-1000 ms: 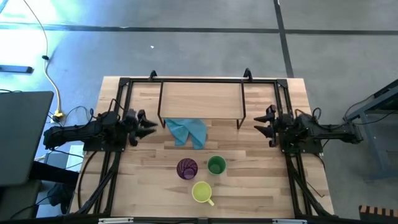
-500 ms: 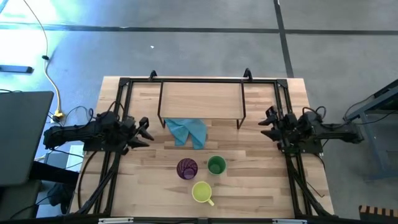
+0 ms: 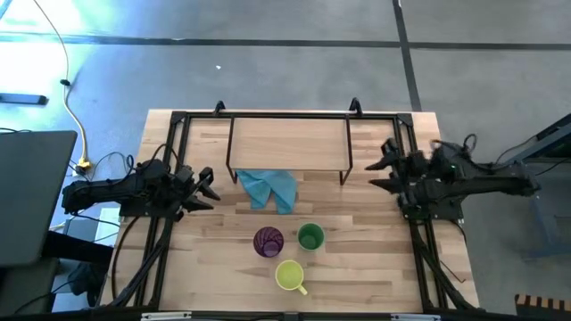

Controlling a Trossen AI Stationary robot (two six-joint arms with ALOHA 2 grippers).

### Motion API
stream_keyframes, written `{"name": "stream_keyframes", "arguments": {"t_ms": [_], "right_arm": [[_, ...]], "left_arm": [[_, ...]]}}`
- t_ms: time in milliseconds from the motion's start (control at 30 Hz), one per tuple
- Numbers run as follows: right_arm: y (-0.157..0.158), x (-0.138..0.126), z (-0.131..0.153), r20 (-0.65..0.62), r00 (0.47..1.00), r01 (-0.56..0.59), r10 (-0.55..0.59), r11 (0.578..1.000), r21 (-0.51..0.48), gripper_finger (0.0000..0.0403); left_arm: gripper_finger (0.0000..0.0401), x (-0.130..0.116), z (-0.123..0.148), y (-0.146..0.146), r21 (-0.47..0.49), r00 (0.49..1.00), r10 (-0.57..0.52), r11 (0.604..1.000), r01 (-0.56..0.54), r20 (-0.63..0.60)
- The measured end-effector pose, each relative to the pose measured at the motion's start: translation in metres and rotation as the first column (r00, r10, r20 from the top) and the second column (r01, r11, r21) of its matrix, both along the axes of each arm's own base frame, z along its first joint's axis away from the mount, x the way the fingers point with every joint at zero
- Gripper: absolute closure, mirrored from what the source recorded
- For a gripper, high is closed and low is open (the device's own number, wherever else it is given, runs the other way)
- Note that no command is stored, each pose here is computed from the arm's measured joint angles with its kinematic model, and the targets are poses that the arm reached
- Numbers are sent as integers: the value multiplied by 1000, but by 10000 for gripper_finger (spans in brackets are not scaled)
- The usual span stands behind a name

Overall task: Stack small to large cups/mugs on shelf
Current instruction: Put the purple cup on the shelf

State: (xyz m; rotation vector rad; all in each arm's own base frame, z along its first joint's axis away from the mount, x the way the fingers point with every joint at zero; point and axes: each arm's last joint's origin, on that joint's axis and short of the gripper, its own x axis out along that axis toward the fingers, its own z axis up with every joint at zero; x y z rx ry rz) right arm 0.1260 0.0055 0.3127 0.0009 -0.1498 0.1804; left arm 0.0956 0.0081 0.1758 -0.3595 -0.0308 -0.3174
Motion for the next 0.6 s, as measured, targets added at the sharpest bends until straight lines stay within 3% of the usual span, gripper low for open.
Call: {"name": "stream_keyframes", "arguments": {"t_ms": [300, 600], "right_arm": [[0, 67, 32, -297, 955, 3, -10, 1000, -23, 247], [-3, 114, 53, -561, 824, 82, -80, 996, -22, 247]], "left_arm": [[251, 0, -1, 0, -27, 1000, -14, 1000, 14, -21], [251, 0, -5, 0, -33, 998, -9, 999, 7, -59]]}}
